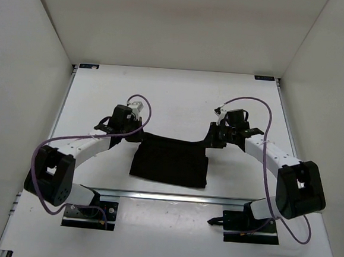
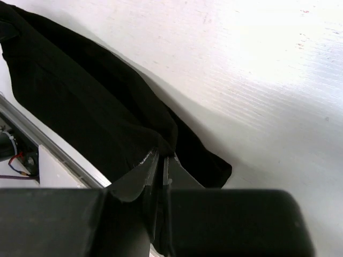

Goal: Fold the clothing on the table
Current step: Fold the skirt

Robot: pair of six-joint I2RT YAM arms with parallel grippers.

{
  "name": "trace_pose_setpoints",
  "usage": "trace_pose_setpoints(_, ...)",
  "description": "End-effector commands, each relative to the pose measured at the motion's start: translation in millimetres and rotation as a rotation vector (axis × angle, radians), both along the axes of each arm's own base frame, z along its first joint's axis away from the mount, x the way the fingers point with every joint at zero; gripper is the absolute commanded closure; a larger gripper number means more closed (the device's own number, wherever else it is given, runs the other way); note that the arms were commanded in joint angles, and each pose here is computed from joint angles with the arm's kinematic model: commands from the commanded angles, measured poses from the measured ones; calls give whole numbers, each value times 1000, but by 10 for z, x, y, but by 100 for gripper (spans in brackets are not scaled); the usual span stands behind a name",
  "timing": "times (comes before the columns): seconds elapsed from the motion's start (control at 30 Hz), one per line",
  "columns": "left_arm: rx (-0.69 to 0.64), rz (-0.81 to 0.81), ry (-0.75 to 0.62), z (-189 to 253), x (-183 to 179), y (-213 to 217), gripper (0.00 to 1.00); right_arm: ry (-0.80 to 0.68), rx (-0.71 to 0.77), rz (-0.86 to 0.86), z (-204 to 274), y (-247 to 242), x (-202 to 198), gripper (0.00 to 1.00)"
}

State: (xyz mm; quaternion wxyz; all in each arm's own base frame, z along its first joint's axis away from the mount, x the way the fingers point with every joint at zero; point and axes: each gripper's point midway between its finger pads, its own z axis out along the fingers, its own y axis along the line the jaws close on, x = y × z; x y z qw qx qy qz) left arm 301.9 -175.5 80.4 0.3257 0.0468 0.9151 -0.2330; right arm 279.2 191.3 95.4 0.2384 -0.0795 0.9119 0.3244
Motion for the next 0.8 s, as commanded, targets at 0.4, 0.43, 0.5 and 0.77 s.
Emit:
trace_pose_setpoints(0.4, 36, 68, -3, -139, 110, 163, 100, 71, -30, -77, -206, -312, -414, 100)
trace_pose_setpoints(0.43, 45, 74, 5, -182, 119, 182, 100, 71, -19, -73, -221, -313, -403, 100)
trace_pose_setpoints(0.5, 51, 66, 14, -237, 105, 163, 100, 91, -20, -77, -312, -344, -440, 100)
trace_pose_setpoints(0.77, 46, 60, 25, -274, 250, 85, 98, 4, -34, -58, -230, -283, -123, 100)
